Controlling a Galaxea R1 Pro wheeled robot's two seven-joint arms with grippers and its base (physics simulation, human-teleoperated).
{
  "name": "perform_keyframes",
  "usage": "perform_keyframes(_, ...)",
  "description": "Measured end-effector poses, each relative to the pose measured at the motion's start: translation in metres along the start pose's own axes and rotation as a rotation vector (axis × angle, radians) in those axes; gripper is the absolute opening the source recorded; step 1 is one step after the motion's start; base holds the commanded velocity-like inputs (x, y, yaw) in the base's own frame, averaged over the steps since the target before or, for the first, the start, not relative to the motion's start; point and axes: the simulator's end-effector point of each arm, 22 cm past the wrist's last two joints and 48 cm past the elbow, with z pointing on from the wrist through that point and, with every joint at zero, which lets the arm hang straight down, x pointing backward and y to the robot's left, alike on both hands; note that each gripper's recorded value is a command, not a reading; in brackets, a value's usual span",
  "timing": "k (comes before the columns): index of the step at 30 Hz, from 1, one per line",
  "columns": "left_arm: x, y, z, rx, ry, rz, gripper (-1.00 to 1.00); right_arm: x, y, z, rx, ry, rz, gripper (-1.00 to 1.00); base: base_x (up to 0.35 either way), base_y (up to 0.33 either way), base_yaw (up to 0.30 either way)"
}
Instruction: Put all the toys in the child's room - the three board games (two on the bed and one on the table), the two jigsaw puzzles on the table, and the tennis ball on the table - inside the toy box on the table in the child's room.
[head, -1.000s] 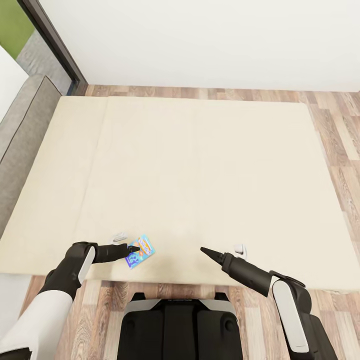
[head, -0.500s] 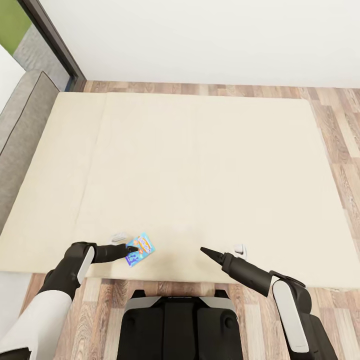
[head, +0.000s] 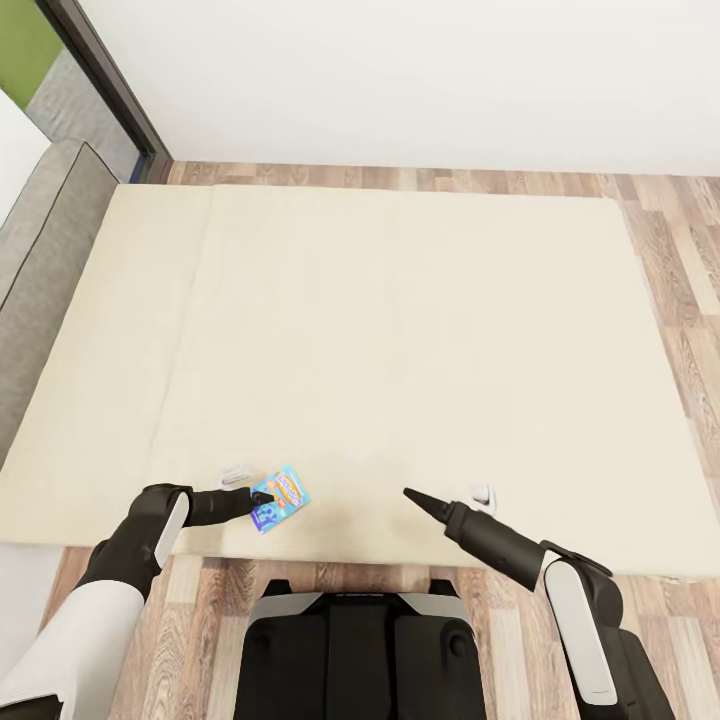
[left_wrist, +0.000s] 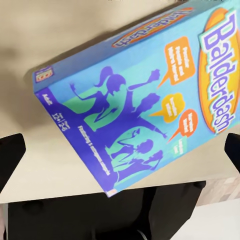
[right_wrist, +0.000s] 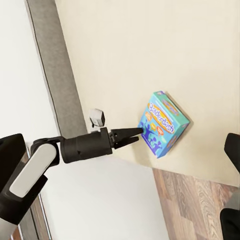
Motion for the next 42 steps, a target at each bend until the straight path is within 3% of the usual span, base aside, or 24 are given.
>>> perform_keyframes(11,-0.001,0.0,0.0,0.002,-0.003,-0.001,1.0,0.006,0.006,0.006,-0.012,0.014,-0.005,1.0,0.0,0.0,0.0)
perform_keyframes(16,-0.027,-0.034,0.0,0.045,-0.056,0.064,1.0,0.003,-0.003,0.004,0.008,-0.002,-0.018,1.0,0.0,0.0,0.0)
perform_keyframes(18,-0.039,-0.043,-0.002,0.063,-0.086,0.062,1.0,0.005,-0.001,0.007,0.005,0.0,-0.014,1.0,0.0,0.0,0.0)
perform_keyframes(42,-0.033,-0.038,-0.002,0.063,-0.092,0.048,1.0,0.002,-0.004,0.007,0.013,-0.014,-0.033,1.0,0.0,0.0,0.0)
